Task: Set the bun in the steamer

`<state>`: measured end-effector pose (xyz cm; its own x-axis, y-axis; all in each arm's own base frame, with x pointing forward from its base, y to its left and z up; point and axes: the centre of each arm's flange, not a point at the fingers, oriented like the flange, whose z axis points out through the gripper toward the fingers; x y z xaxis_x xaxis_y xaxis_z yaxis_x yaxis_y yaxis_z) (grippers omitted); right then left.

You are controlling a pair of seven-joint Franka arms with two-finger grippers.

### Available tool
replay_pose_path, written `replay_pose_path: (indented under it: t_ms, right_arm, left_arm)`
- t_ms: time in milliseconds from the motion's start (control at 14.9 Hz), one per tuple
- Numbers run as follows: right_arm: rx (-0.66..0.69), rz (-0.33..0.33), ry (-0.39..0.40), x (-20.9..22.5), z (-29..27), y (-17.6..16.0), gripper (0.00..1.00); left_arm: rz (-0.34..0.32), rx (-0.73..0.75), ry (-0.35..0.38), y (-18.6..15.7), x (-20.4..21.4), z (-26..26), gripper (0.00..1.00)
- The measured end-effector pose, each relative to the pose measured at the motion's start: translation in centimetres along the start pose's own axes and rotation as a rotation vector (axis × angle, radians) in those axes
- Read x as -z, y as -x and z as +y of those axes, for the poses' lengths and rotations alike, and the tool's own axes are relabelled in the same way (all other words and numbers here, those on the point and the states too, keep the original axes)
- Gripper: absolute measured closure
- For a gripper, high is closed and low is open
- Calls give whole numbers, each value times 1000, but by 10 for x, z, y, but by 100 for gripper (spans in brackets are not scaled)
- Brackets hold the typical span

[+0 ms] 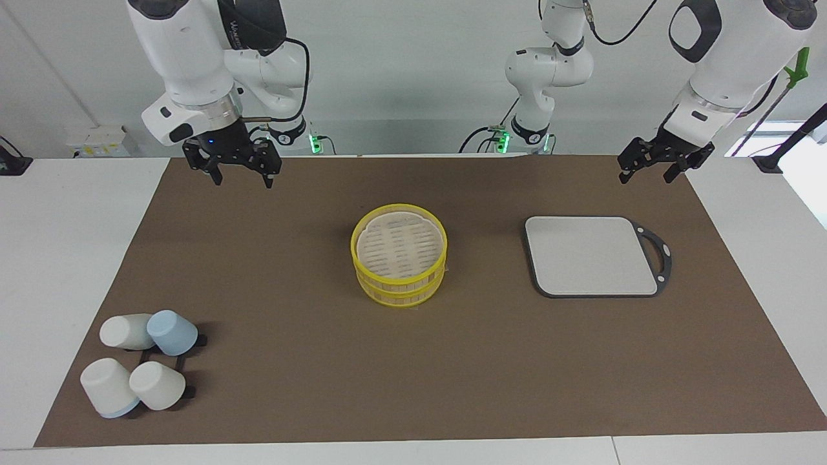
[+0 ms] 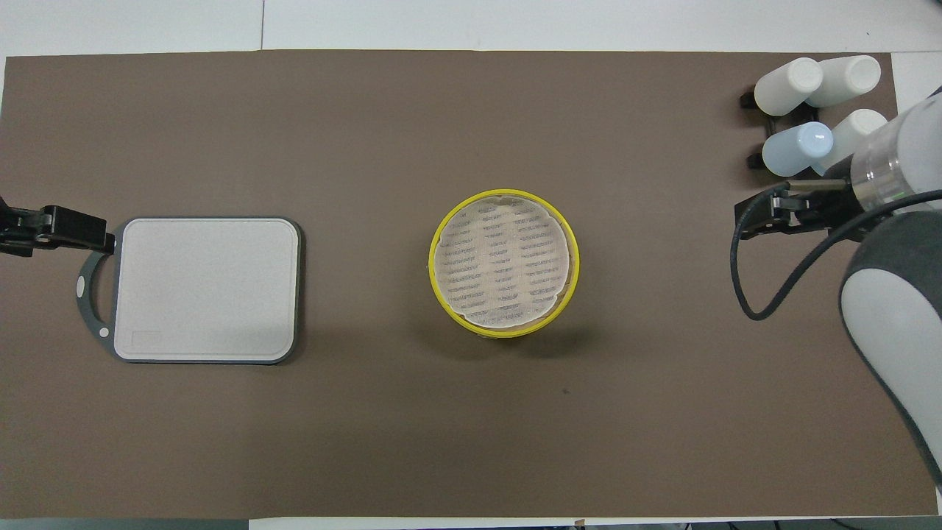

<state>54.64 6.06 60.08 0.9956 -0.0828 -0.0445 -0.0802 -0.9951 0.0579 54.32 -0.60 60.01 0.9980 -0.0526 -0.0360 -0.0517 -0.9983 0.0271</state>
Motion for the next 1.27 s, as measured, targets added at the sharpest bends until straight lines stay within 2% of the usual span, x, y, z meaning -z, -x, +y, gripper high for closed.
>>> replay_pose_path:
  t_ms: [268,402,536,939,1274]
  right_arm:
    - [36,14,-10,-13,55,-9,0]
    - [40,-8,-11,-23,70,-9,0]
    - [44,-19,-11,-30,69,-7,0]
    - [59,59,-9,-16,67,-8,0]
    - [72,56,3,-19,74,-9,0]
  left_arm:
    - [0,0,0,0,0,0,0]
    - [1,0,0,0,0,0,0]
    - [1,0,0,0,0,0,0]
    - [1,3,1,0,0,-2,0]
    - [1,3,1,0,0,-2,0]
